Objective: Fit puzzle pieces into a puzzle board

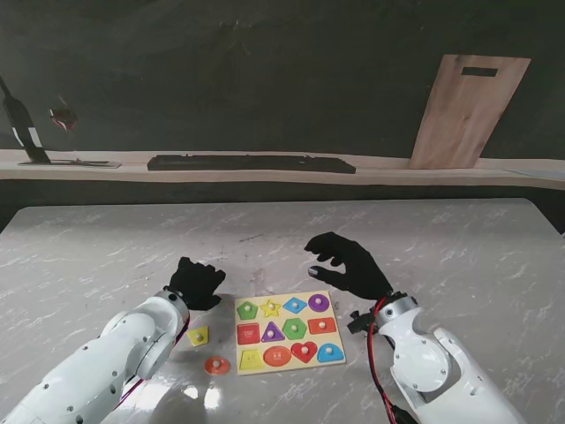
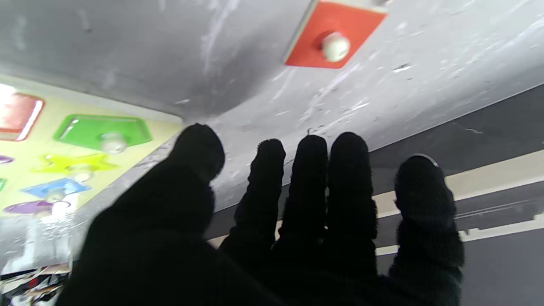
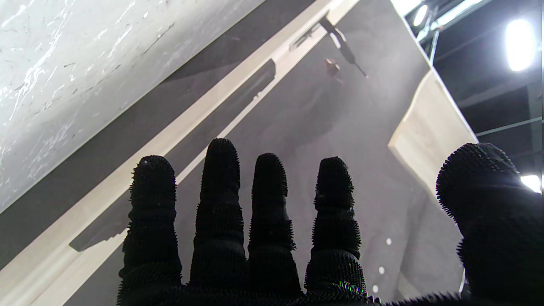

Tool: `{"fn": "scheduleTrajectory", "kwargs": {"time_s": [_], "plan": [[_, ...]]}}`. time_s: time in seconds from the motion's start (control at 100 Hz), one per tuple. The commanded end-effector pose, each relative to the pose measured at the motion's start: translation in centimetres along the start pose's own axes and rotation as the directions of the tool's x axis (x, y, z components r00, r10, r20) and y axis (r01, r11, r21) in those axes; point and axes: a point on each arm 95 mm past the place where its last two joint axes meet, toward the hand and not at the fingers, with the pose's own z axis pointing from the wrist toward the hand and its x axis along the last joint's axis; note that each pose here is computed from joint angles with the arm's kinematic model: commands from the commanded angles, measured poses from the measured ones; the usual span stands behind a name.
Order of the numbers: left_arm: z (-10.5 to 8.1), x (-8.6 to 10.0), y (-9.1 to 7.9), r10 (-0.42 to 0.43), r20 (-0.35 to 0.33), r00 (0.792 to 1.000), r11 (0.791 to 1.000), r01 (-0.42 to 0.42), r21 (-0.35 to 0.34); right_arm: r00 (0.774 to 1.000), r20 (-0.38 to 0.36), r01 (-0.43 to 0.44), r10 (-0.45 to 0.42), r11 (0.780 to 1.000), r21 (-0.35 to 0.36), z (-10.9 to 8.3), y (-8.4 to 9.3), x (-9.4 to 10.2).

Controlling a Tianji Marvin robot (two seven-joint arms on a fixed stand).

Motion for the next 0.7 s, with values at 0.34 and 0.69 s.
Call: {"fn": "scheduleTrajectory", "kwargs": {"time_s": [0.34,0.69], "plan": [[-1.2,-2.8,1.4,0.053,0.138,0.989,0.995,-0.041,-0.090,1.000,0.002,-0.016,0.016,1.000,0.015,0.2,-0.4,0.1],[-0.4,-3.5,2.3,0.042,0.170,0.984,0.993,-0.022,-0.120,1.000,0.004,-0.013,0.013,1.000,0.011,0.3,-0.3,0.0]]}}
